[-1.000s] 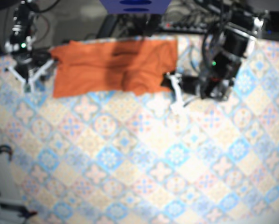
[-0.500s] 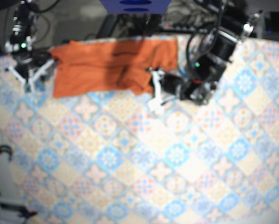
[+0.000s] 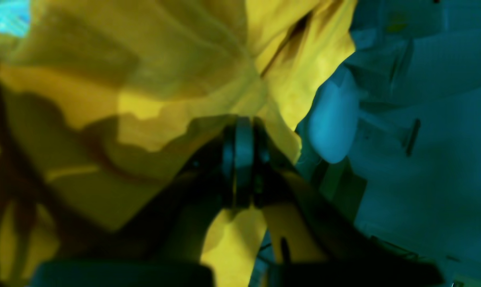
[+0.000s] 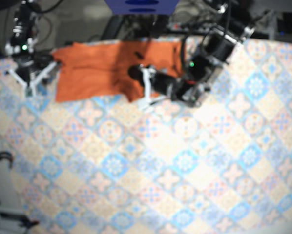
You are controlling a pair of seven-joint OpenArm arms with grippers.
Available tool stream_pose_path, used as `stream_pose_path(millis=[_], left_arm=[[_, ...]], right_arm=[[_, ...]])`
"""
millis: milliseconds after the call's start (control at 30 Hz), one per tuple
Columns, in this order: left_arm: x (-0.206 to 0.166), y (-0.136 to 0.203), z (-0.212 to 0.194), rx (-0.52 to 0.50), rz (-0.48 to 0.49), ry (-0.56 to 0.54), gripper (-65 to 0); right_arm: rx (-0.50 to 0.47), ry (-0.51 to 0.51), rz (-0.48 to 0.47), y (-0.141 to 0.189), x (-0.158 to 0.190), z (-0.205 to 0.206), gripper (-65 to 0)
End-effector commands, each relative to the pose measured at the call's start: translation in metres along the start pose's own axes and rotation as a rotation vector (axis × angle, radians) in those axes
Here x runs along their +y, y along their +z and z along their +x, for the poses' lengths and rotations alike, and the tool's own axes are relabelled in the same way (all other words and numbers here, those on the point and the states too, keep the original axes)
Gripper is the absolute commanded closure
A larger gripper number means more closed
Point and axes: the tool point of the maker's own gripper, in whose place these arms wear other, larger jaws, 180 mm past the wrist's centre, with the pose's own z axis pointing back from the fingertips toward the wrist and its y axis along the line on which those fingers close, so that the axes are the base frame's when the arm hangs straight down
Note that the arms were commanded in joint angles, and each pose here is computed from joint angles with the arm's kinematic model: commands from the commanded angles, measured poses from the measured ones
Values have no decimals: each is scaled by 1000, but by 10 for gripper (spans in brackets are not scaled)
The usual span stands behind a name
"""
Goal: Fold the T-shirt properly
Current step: 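Move the right gripper to the strip's other end and grasp it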
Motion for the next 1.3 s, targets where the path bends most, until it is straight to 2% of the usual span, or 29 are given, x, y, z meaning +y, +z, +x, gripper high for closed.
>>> stream_pose_path(millis=[0, 167, 367, 567, 667, 833, 1100, 1267], left_arm=[[-6, 4, 17, -37, -18, -28, 0], [0, 10, 19, -44, 3, -31, 0], [32, 44, 36, -94, 112, -69, 0], [57, 52, 31, -21, 244, -131, 0], [63, 54, 27, 0, 281, -146, 0], [62, 52, 30, -22, 283, -157, 0], [56, 43, 26, 12, 270, -187, 0], [62, 49, 22, 18, 285, -181, 0]], right_arm=[[-36, 1, -14, 2, -4, 10, -237], [-36, -10, -8, 2, 0, 9, -237], [-35, -18, -4, 1, 3, 8, -237], [-35, -23, -1, 1, 4, 8, -237], [-34, -23, -1, 1, 5, 7, -237], [-41, -23, -1, 2, 5, 8, -237], [-46, -36, 6, 1, 6, 5, -241], [-22, -143, 77, -6, 14, -7, -268]])
